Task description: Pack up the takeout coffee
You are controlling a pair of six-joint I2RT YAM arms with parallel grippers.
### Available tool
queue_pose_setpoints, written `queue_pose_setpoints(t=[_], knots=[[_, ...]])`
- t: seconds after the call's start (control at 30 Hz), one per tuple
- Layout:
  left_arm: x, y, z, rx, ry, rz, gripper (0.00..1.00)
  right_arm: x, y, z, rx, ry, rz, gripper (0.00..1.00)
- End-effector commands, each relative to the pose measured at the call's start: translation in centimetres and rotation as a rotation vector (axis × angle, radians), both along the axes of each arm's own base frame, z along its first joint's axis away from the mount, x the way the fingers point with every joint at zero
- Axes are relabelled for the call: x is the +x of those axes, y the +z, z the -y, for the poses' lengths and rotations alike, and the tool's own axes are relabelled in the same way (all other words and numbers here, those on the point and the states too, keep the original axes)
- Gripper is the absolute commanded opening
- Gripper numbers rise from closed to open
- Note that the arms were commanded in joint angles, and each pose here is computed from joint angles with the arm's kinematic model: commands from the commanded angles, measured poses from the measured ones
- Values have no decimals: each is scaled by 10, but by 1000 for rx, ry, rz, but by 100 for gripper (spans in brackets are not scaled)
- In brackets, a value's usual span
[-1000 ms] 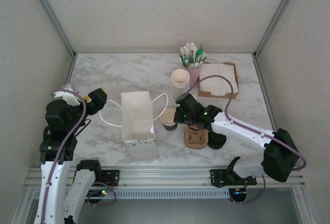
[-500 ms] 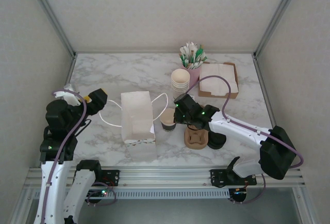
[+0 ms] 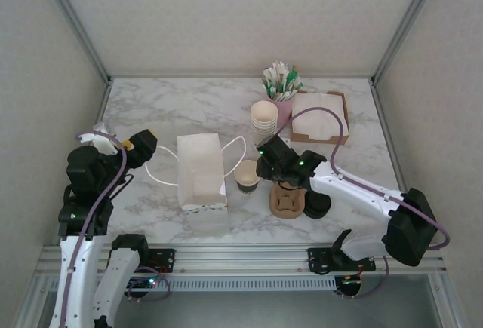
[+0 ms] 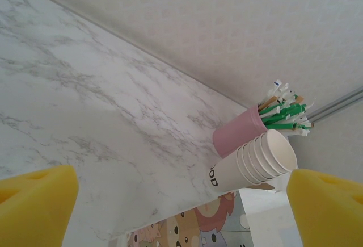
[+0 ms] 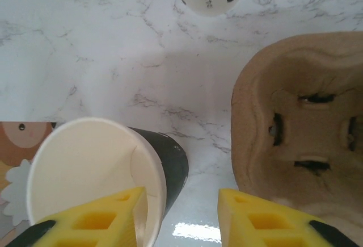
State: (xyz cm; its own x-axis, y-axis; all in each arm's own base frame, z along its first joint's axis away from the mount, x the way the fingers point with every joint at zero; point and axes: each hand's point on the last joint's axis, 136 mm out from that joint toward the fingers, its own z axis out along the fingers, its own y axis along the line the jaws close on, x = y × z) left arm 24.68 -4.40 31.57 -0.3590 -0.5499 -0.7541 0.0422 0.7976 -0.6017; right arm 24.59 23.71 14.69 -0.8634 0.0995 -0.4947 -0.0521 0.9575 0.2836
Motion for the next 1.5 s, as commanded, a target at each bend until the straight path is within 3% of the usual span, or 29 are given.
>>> queue_pose_setpoints(t=[0.0, 0.03, 0.1, 0.3, 0.63, 0.87, 1.0, 1.47], knots=[[0, 3, 1, -11, -5, 17, 95, -5, 43, 16, -18, -4, 63, 39], [0, 2, 0, -10, -3, 16, 95, -6, 51, 20, -24, -5, 73, 39], [0, 2, 0, -9, -2, 17, 95, -10, 64, 33, -39, -19, 87, 53], [1, 0, -2, -7, 9, 9, 95, -28, 77, 77, -41, -117, 25, 61], [1, -2, -4, -4, 22, 3, 96, -61, 46, 142, -74, -396, -224, 69], [1, -2, -4, -5, 21, 4, 96, -74, 12, 163, -29, -552, -331, 74], [1, -2, -5, -4, 24, 3, 96, -75, -5, 166, 24, -613, -381, 86], [1, -3, -4, -7, 24, -2, 96, -78, -51, 166, 26, -684, -511, 90]])
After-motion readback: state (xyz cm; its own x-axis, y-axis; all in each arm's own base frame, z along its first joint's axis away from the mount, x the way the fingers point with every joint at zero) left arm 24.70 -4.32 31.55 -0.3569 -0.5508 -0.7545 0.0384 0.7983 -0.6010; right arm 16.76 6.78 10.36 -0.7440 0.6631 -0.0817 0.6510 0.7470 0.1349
